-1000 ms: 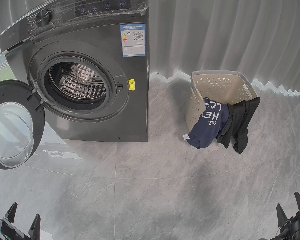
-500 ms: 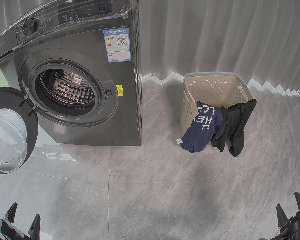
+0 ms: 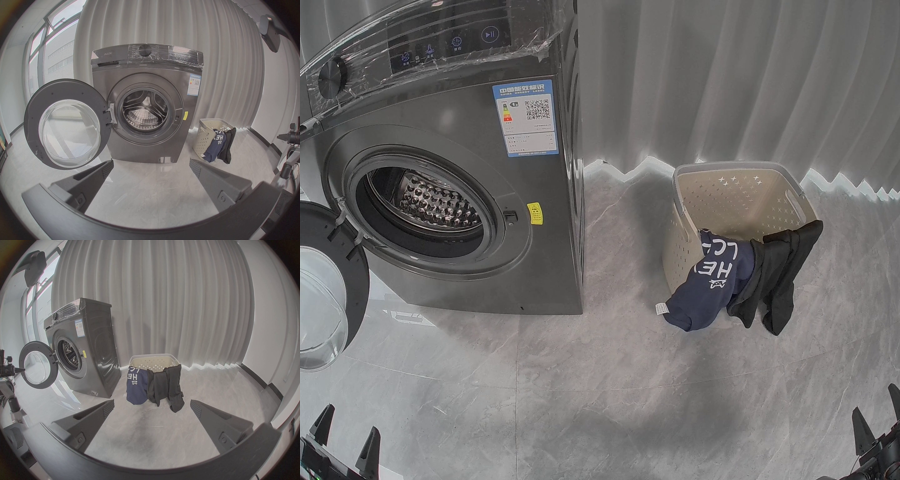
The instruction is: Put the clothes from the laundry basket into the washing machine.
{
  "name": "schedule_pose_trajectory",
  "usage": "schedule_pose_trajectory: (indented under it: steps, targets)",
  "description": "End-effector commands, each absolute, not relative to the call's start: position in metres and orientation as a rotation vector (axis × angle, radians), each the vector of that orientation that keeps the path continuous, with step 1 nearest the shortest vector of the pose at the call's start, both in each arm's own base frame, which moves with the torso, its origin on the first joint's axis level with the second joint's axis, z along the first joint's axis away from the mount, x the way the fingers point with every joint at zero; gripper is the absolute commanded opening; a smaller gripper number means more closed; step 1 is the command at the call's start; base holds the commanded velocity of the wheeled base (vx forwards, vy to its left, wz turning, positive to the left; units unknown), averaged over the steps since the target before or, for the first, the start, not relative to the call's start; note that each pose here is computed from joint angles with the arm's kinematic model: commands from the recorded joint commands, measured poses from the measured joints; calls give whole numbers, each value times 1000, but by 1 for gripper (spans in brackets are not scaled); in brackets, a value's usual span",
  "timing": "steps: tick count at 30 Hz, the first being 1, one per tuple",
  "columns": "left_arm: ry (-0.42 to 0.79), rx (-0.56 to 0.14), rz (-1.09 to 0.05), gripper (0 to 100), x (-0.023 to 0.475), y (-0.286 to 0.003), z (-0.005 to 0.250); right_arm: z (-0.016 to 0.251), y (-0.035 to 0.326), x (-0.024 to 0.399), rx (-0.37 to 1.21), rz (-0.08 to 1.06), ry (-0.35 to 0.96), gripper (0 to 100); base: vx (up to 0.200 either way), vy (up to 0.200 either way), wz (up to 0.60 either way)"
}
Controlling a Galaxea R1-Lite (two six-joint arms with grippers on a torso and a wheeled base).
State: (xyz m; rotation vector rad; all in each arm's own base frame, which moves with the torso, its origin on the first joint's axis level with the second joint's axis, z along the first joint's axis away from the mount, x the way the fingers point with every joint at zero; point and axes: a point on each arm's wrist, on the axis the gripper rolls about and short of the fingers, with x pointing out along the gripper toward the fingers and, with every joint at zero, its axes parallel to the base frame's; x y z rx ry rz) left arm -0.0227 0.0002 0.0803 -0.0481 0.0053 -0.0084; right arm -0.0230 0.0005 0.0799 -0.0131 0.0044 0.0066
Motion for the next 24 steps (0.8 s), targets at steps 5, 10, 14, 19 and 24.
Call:
schedule_pose_trajectory:
  steps: [5,10,14,19,24]
  targets:
    - [5,-49,-8,100,-23,0,75,75,0,-22,-14,8,21,100,0,-200,0]
    - [5,-49,-8,100,-23,0,75,75,0,-22,-14,8,21,100,0,-200,0]
    - [5,-49,-8,100,-23,0,75,75,0,-22,-14,8,21,100,0,-200,0]
    - [5,-49,-8,100,-23,0,75,75,0,-22,-14,8,21,100,0,-200,0]
    - [5,-49,-8,100,-23,0,75,75,0,-22,-12,8,21,100,0,-200,0]
